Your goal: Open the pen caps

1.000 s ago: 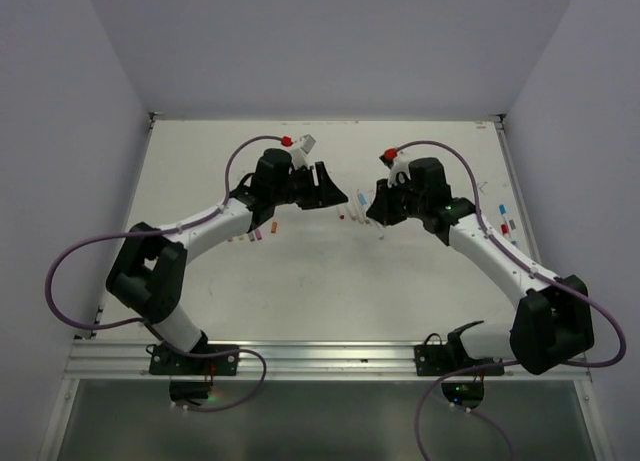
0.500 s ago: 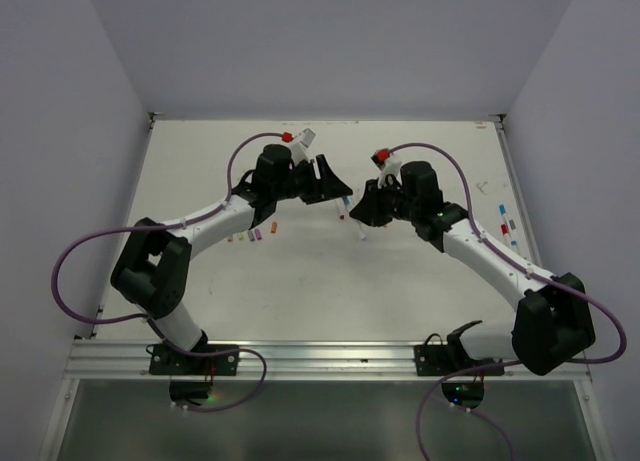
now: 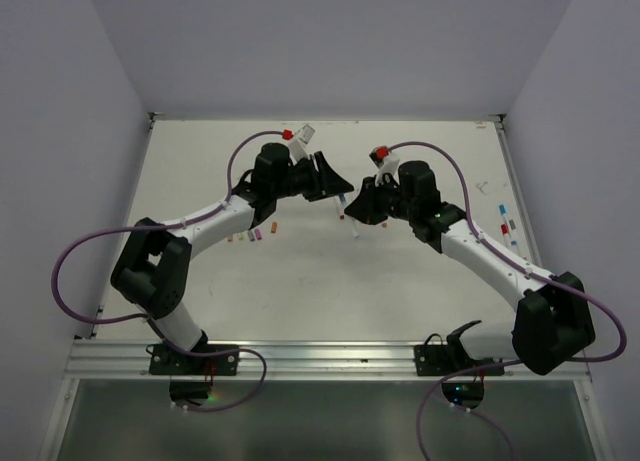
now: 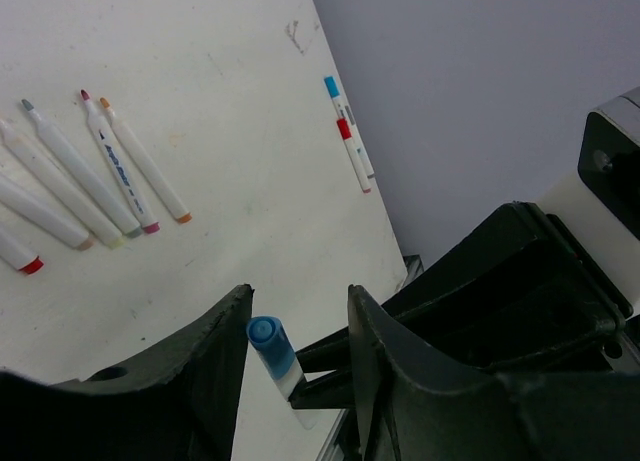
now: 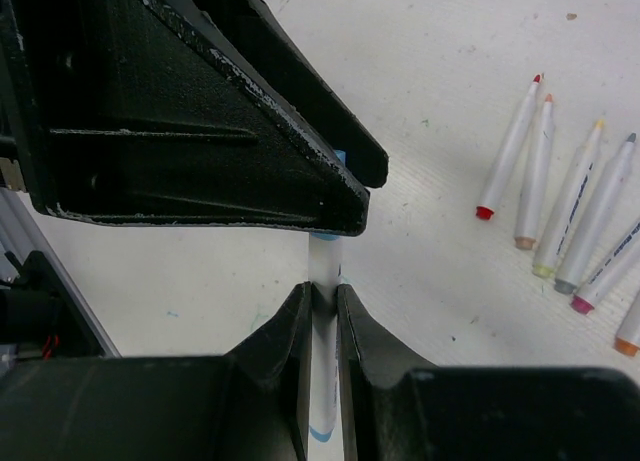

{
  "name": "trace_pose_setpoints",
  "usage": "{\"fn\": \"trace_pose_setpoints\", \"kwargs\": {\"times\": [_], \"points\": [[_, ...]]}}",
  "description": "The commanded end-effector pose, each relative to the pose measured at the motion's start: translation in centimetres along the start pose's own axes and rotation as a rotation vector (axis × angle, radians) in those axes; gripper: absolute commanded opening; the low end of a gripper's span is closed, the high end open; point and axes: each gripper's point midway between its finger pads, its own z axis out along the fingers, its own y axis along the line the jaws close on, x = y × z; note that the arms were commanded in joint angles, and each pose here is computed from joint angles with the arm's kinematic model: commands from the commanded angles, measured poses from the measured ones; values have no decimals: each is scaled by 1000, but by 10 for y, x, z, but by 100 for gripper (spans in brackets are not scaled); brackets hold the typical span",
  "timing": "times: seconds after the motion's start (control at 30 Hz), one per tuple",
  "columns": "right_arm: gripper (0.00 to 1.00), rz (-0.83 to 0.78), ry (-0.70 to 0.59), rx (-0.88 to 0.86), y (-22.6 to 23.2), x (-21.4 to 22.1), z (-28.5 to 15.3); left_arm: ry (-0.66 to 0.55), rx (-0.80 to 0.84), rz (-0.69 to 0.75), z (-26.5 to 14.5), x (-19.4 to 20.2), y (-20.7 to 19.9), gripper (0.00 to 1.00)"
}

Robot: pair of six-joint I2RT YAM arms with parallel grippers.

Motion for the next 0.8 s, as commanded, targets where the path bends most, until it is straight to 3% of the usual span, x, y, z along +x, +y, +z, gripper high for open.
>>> {"fn": "trace_pose_setpoints", "kwargs": {"times": [0.0,0.37,0.63,0.67,0.77], "points": [[0,-1,-64,-3,4,-18,4,-8,47,4,-2,-5,-9,45],[0,12,-97,15,6,-28,-1,2,39,-3,-2,0,-4,42],[0,27,-130,-15,15,-37,-5,9,60,-6,-2,2,-8,12],[0,31,-131,-18,16,-39,-6,14,61,-7,-1,4,-7,3],[0,59,-110,-21,20,-41,-7,15,70,-10,-4,5,-8,0]]}}
